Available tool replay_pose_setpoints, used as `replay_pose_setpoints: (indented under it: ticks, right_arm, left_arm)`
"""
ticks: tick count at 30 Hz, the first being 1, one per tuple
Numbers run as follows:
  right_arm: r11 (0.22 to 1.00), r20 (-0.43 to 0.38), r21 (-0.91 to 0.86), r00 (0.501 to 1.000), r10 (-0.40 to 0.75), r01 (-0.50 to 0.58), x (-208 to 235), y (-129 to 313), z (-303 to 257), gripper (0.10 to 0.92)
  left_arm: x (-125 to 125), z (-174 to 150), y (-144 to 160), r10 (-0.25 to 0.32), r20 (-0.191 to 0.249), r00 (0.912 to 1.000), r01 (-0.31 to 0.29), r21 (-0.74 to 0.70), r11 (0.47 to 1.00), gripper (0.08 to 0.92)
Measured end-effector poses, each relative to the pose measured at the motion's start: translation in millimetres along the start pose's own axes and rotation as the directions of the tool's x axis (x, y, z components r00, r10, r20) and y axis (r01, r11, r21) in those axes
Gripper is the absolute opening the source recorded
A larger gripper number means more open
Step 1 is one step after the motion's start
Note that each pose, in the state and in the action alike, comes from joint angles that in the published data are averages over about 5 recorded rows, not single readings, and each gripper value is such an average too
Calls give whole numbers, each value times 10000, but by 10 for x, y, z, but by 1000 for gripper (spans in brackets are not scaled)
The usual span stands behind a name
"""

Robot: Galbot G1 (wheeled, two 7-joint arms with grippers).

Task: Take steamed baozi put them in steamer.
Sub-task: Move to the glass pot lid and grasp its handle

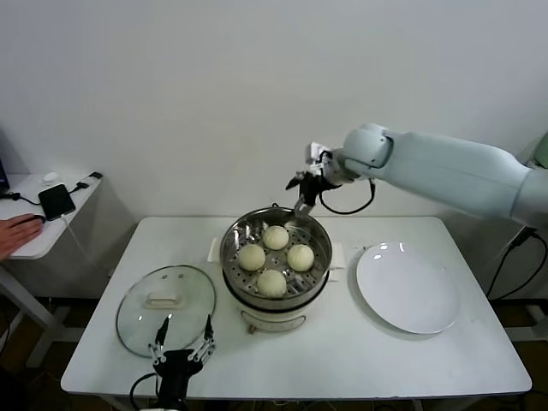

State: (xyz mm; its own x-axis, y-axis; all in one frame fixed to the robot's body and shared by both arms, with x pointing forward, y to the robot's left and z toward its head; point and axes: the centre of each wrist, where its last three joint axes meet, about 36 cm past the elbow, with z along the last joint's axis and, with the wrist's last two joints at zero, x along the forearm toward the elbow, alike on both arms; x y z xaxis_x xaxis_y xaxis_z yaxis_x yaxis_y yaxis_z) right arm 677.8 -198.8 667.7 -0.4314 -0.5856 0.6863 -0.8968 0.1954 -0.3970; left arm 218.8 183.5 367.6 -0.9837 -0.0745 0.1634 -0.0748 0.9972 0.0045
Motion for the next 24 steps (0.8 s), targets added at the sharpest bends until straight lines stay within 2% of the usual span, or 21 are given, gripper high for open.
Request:
replay_pose_setpoints:
  ticks: [5,11,16,21,24]
  right_arm:
    - [9667,1318,-1322,9628,2361,-2189,321,0,517,823]
    - [8559,1818,-3057,8568,4825,-4171,550,297,1305,823]
    - [7602,2006,-4269,7684,6077,-4897,514,757,1794,823]
    - [6680,2246,-5407,6776,7003,-5113,399,1309,2190,823]
    - [5992,2071,-6135,6274,7507,-5144,296,1727,2498,823]
  left_arm:
    - [-66,32,49,-42,248,9997,46,-140,9999,823]
    - [-122,104,90,-8,393,9992,24,-392,9992,823]
    - [-177,154,142,60,593,9982,-11,-838,9965,823]
    - [-219,206,222,13,853,9964,136,-1740,9847,823]
    - [-223,253,292,-93,1032,9946,342,-2422,9696,823]
